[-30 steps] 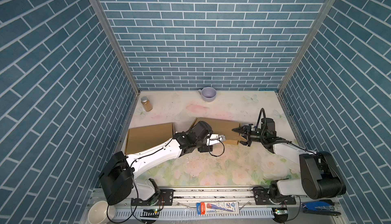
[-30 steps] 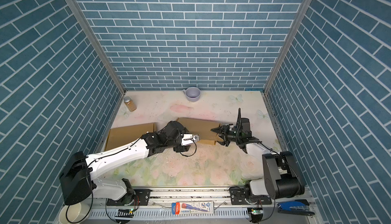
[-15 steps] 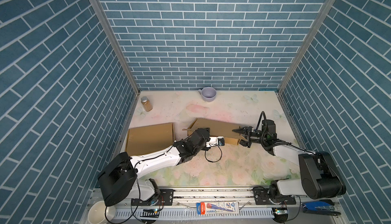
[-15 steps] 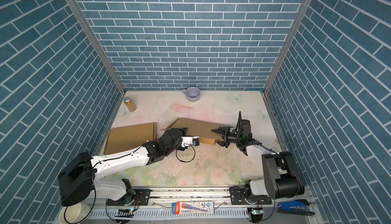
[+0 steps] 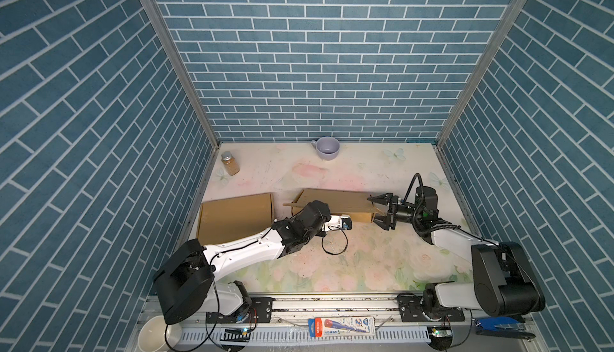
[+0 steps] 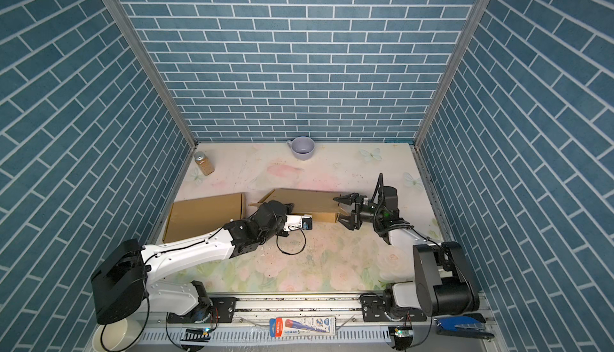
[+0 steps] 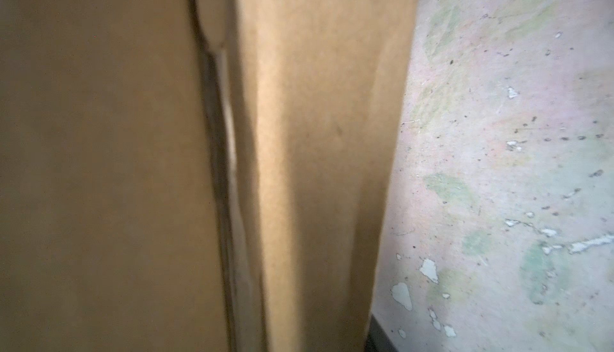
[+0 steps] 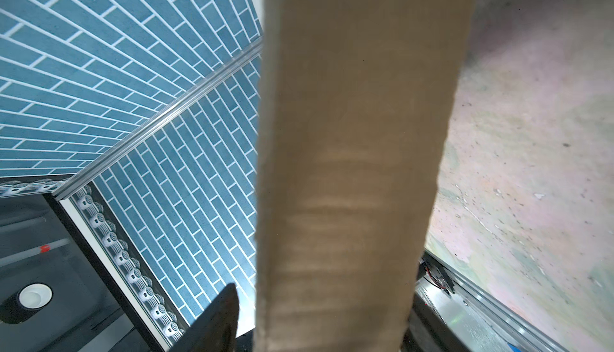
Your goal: Fold the paper box
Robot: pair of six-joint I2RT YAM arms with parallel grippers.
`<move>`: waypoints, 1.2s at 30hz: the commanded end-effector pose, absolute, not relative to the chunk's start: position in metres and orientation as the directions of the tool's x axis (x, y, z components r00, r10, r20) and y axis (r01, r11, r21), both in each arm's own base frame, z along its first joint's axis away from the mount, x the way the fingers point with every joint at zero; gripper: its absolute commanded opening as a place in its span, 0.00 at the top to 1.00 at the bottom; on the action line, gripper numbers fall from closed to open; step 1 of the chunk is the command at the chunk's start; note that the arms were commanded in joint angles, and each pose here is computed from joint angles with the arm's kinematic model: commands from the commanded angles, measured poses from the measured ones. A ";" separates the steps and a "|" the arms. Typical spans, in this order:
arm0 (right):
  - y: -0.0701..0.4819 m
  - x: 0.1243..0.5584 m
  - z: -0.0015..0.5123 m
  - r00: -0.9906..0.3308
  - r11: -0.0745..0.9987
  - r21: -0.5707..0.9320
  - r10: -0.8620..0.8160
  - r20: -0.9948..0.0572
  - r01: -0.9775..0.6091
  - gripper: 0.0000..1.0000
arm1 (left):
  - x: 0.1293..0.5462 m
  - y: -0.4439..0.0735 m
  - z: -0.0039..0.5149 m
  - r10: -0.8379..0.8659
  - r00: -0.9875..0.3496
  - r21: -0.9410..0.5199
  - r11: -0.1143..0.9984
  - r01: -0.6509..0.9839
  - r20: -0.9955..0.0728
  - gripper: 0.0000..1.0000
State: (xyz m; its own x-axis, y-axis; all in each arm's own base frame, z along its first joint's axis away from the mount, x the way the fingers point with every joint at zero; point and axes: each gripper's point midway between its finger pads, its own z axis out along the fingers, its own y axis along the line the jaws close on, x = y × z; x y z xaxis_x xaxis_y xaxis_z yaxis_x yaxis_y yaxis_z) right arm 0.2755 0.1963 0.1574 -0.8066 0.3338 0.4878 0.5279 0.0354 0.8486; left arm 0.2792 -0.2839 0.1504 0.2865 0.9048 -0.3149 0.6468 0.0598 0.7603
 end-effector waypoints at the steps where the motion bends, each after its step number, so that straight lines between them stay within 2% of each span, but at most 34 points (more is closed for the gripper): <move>1: 0.191 0.274 0.171 -0.829 0.015 0.875 0.330 0.452 0.483 0.27 | 0.283 -0.280 0.165 0.905 0.227 0.717 0.112 0.688 -0.359 0.61; 4: 0.175 0.280 0.176 -0.845 0.030 0.906 0.373 0.382 0.423 0.26 | 0.280 -0.277 0.161 0.916 0.168 0.628 0.108 0.771 -0.364 0.63; 6: 0.154 0.288 0.182 -0.848 0.071 0.936 0.450 0.280 0.346 0.26 | 0.277 -0.275 0.158 0.928 0.115 0.549 0.107 0.829 -0.355 0.65; 9: 0.124 0.292 0.190 -0.834 0.275 0.940 0.551 0.019 0.202 0.26 | 0.267 -0.272 0.153 0.934 0.013 0.359 0.125 0.925 -0.358 0.65; 11: 0.116 0.287 0.197 -0.829 0.413 0.905 0.537 -0.153 0.101 0.26 | 0.260 -0.269 0.148 0.946 -0.043 0.233 0.123 0.965 -0.322 0.64; 13: 0.113 0.280 0.203 -0.809 0.476 0.880 0.518 -0.278 0.003 0.25 | 0.256 -0.269 0.141 0.956 -0.083 0.130 0.124 0.984 -0.281 0.63; 15: 0.111 0.272 0.206 -0.784 0.515 0.855 0.505 -0.361 -0.061 0.24 | 0.259 -0.273 0.136 0.960 -0.101 0.084 0.126 0.988 -0.260 0.63; 19: 0.124 0.258 0.205 -0.804 0.552 0.822 0.420 -0.421 -0.142 0.23 | 0.263 -0.284 0.129 0.961 -0.107 0.030 0.118 0.993 -0.256 0.63; 24: 0.136 0.259 0.202 -0.814 0.654 0.731 0.307 -0.493 -0.196 0.21 | 0.270 -0.288 0.118 0.971 -0.095 0.012 0.100 0.995 -0.217 0.63; 30: 0.165 0.278 0.205 -0.828 0.646 0.720 0.240 -0.508 -0.254 0.24 | 0.278 -0.290 0.118 0.972 -0.082 0.033 0.091 0.995 -0.220 0.63; 36: 0.181 0.301 0.207 -0.825 0.649 0.716 0.240 -0.512 -0.256 0.29 | 0.282 -0.292 0.115 0.973 -0.080 0.034 0.089 0.995 -0.215 0.63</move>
